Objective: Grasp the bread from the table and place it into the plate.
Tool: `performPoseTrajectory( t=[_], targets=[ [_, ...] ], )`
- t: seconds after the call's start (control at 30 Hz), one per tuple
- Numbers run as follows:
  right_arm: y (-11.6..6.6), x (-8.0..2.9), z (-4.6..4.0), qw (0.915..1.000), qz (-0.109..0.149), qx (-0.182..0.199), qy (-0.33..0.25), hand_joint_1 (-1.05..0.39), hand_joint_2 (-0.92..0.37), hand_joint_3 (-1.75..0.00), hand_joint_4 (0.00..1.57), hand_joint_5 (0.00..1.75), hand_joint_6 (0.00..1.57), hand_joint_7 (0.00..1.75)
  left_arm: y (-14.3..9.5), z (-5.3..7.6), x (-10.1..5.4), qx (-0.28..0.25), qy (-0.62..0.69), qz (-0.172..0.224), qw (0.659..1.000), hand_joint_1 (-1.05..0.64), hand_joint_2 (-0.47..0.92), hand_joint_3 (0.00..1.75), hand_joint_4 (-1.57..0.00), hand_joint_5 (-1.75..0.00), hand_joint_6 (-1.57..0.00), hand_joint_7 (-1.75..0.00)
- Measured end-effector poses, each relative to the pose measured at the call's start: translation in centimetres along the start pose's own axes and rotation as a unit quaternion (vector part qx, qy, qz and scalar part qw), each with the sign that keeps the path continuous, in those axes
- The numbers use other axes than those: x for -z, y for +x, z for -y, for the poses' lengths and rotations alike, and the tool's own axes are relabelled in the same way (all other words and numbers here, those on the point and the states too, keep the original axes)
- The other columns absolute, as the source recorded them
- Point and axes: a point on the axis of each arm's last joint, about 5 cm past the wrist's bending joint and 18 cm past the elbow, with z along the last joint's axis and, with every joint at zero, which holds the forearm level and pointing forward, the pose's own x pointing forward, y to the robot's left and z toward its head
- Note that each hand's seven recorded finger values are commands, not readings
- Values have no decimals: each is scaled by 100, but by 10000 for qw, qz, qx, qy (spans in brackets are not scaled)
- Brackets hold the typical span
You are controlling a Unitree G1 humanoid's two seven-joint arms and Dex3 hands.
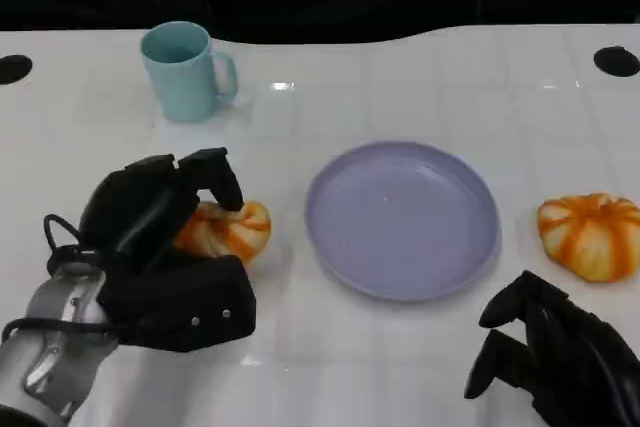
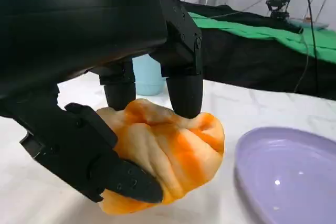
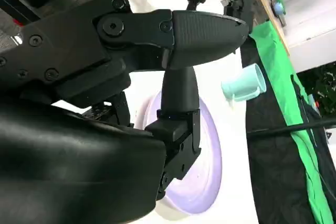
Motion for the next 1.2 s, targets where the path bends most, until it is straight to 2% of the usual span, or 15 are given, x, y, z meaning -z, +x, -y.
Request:
performPoseTrajectory(
  t=[0.1,0.3,0.47,0.67,0.9,1.07,1.2],
  targets=[
    [0,0,0,10000,-1,-18,0,-50,-92,-52,60,175,40,173,25,-13,-23,-17,-125,24,9999,-18,44,128,-85,-175,-68,-175],
    [0,1,1,10000,-7,-29,2,-50,-92,-52,60,175,40,173,96,-18,-107,-91,-279,223,9993,-19,43,134,-90,-175,-72,-175],
    [1,2,1,10000,-15,-32,4,-50,-92,-53,60,175,39,173,173,-26,-182,-148,-438,510,9976,-19,43,136,-91,-175,-73,-175],
    [1,3,5,10000,-22,-35,4,-51,-92,-50,62,175,42,174,240,-7,-233,-146,-482,579,9970,-16,38,133,-90,-175,-72,-175],
    [7,5,0,10000,-46,-65,37,-51,-92,-50,62,175,41,173,397,11,-369,-315,-454,1073,9927,-15,40,137,-90,-175,-70,-175],
    [6,7,0,9999,-42,-70,74,-51,-92,-50,62,175,41,172,423,21,-391,-296,-442,1155,9919,-15,36,135,-90,-175,-70,-175],
    [10,11,-10,9999,-53,-92,87,-52,-92,-50,61,175,41,172,499,52,-515,-228,-451,1329,9898,-13,35,135,-90,-175,-71,-175]
  ],
)
